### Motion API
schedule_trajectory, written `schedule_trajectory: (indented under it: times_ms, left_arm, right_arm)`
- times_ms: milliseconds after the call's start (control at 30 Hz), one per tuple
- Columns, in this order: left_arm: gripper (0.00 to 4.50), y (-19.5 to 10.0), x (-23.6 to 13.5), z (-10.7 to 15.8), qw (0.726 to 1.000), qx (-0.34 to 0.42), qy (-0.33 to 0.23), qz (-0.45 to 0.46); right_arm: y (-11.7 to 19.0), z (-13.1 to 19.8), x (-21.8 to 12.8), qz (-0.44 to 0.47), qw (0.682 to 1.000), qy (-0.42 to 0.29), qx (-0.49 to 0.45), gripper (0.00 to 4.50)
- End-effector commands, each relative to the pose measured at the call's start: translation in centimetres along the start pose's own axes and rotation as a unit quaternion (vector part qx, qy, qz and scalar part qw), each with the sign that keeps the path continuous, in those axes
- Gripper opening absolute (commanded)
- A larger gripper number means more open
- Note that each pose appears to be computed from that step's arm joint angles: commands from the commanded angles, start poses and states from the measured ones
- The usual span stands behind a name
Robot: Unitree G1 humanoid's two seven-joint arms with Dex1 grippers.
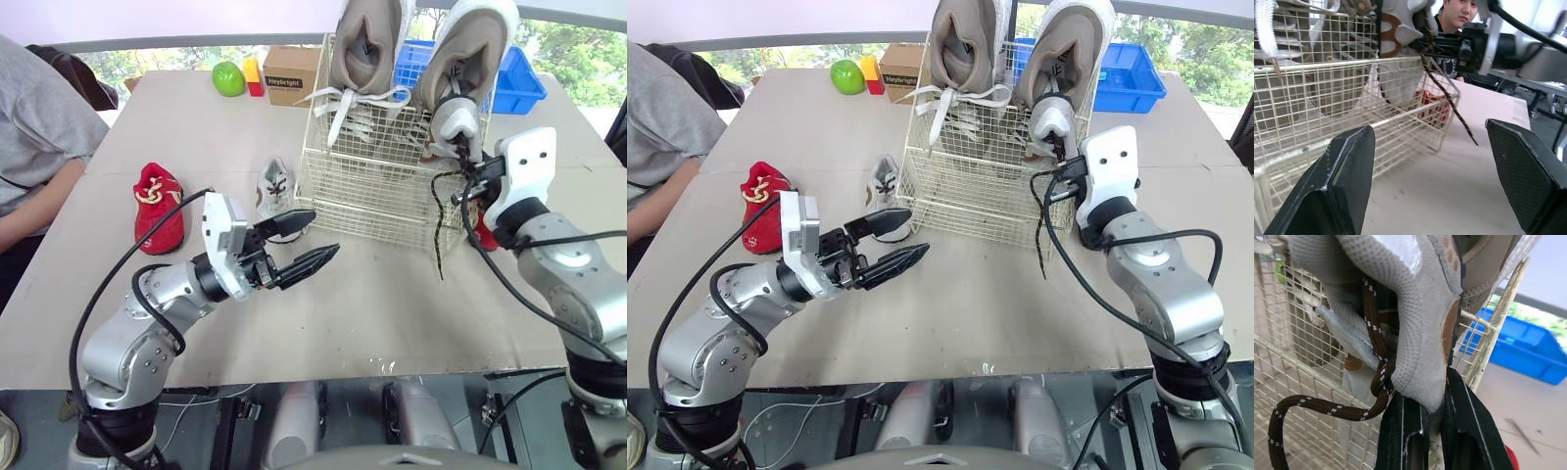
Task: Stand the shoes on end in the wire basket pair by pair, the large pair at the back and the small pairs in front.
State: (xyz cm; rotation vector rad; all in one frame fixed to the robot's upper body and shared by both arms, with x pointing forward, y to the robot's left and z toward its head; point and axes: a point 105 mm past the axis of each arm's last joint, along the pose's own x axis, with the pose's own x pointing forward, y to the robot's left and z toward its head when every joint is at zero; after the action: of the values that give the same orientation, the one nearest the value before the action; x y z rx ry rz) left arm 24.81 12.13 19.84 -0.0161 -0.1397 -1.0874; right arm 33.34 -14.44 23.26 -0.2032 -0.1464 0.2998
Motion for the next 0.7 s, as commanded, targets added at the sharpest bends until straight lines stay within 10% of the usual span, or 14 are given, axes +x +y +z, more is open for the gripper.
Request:
schedule_trajectory:
  times_ms: [33,300,700]
  left_arm:
    - [4.06,-0.7,-0.1,1.4,0.999,0.026,-0.018,-0.017]
    - [4.06,0.0,-0.4,1.2,0.999,0.027,-0.012,-0.019]
    - [4.06,3.8,-3.8,-0.2,0.988,-0.035,-0.018,0.149]
  right_arm:
    - [0.2,0.1,0.5,0.039,0.998,0.002,0.045,1.00]
    - [0.4,-0.5,0.7,0.047,0.994,0.002,0.097,4.46]
    - [0.6,1.9,-4.3,0.074,0.996,-0.044,-0.022,4.46]
